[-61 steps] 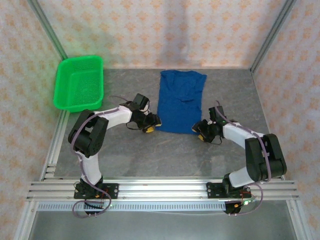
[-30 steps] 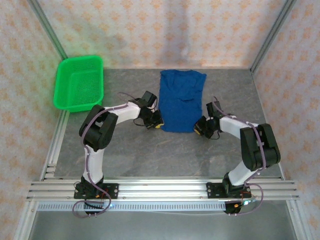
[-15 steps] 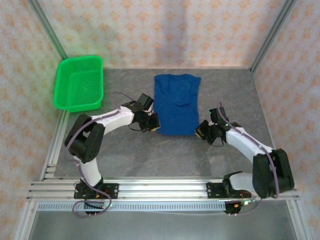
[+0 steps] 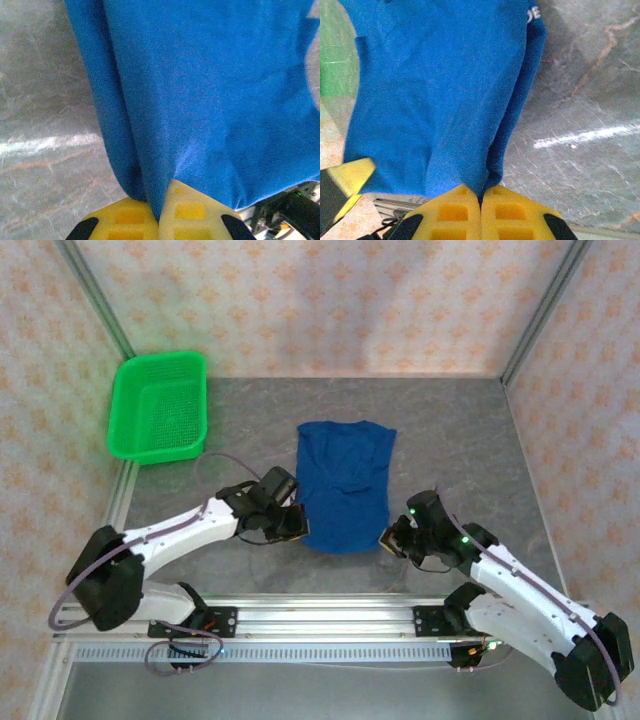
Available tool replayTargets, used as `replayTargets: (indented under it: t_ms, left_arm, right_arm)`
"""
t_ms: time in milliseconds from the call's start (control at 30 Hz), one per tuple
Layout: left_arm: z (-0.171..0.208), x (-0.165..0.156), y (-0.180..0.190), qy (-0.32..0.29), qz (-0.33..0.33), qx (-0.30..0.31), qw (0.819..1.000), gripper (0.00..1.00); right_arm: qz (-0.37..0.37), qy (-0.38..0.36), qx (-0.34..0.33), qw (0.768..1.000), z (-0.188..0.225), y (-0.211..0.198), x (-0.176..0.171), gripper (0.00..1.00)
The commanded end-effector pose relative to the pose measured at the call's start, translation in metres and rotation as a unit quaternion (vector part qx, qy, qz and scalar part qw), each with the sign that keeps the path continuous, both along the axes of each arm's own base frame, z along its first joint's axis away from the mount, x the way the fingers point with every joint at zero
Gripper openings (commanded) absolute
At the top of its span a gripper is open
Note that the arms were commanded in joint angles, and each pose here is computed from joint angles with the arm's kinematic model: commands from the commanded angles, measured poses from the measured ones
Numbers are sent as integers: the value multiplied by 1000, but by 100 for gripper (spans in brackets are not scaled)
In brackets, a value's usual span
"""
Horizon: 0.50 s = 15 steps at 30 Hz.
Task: Fold and stack the t-shirts
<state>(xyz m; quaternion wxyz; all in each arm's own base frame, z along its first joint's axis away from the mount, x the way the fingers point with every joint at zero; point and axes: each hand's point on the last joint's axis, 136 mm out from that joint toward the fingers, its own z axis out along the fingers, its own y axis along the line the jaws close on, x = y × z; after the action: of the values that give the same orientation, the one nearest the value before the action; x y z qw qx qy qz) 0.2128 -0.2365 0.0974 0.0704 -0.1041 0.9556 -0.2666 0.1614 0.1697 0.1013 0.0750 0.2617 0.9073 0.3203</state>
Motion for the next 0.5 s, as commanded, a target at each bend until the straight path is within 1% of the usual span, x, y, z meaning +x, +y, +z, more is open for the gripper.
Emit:
replayTargets:
  t_ms: [0, 100, 267, 367, 467]
  left_arm:
    - [9, -3, 14, -4, 34, 13, 999, 0]
    - [25, 5, 11, -13, 28, 12, 999, 0]
    - [46, 30, 4, -19, 31, -10, 999, 0]
    - [56, 50, 8, -21, 39, -20, 999, 0]
    - [69, 77, 13, -29, 49, -35, 998, 0]
  right_arm:
    - [-27, -4, -18, 999, 17, -5, 7, 0]
    - [-22, -31, -24, 999, 40, 0, 23, 0]
    - [0, -47, -39, 998, 61, 11, 54, 0]
    - [3, -55, -37, 998, 73, 13, 81, 0]
    - [9, -61, -41, 997, 81, 14, 110, 0]
